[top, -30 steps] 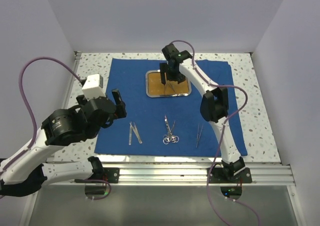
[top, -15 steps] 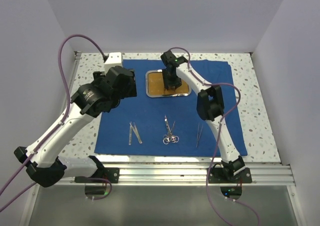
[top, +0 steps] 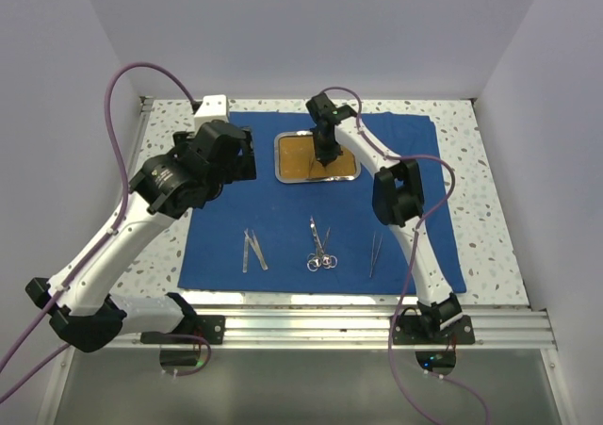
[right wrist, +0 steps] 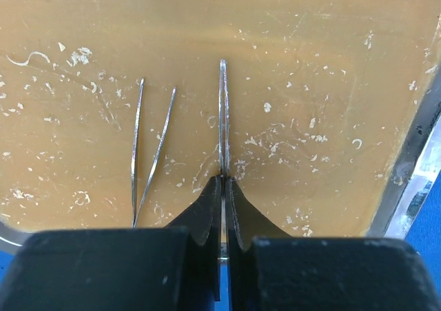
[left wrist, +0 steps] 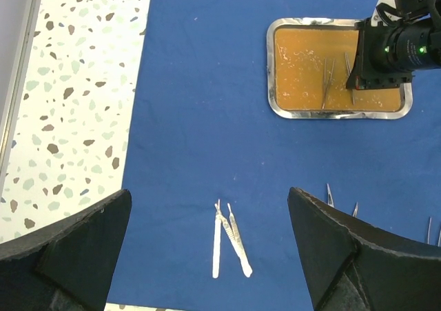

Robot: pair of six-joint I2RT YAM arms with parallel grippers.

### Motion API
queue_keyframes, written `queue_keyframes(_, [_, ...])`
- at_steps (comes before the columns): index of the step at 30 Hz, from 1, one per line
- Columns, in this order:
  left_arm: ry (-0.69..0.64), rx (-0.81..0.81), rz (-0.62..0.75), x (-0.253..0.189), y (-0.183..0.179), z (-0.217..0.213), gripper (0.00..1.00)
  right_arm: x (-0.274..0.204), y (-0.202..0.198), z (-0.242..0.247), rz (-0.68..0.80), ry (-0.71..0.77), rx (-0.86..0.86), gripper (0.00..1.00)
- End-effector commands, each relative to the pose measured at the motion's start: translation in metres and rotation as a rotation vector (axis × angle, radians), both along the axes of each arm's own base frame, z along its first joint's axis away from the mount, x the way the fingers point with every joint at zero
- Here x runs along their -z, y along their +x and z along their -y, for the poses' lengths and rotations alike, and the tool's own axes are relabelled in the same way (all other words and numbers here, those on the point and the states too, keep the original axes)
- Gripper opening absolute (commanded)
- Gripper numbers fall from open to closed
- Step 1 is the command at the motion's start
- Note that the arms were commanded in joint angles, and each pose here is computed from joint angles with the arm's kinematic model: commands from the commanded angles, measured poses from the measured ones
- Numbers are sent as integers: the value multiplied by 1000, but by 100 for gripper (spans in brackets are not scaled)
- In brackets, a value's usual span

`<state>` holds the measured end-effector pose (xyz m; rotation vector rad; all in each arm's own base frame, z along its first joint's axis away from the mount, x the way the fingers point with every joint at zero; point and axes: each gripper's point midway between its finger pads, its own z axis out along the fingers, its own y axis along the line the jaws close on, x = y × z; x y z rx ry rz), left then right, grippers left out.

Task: Open and lay out the surgical kit
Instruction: Pick up the medical item from the container, then place the medical item in the surgical kit.

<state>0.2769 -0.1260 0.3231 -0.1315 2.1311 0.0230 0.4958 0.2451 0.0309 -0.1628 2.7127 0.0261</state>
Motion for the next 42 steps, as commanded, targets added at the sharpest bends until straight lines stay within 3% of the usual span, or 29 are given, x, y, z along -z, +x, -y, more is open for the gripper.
queue_keyframes(1, [-11,-2,32,-14,4,-2,100,-5,6,11,20,-19,9,0])
queue_keyframes(8, [2,29,52,-14,13,-4,100,-102,1,30,155,-11,60,0])
queue_keyframes(9, [3,37,52,-13,15,-3,100,-129,-6,34,189,0,72,0])
queue_keyframes(12, [16,72,44,-5,24,-3,100,-130,-34,48,143,-8,107,0])
queue_keyframes(14, [34,92,12,6,33,-4,100,-158,-55,56,173,31,146,0])
queue_keyframes(15, [43,98,-9,13,37,-5,100,-139,-74,62,117,14,155,0])
queue_keyframes(16, [55,99,-37,22,40,-7,100,-160,-88,67,152,48,165,0])
queue_keyframes(25, [62,79,-291,115,53,-12,97,-101,-226,94,-8,49,290,0])
queue_keyframes(28, [47,93,-274,121,56,-14,98,-87,-255,91,-31,61,308,0])
queue_keyframes(36, [12,143,-274,119,52,-6,97,-32,-305,86,-129,71,374,0])
queue_keyframes(42, [18,135,-270,118,44,-12,97,-10,-309,90,-143,41,375,0])
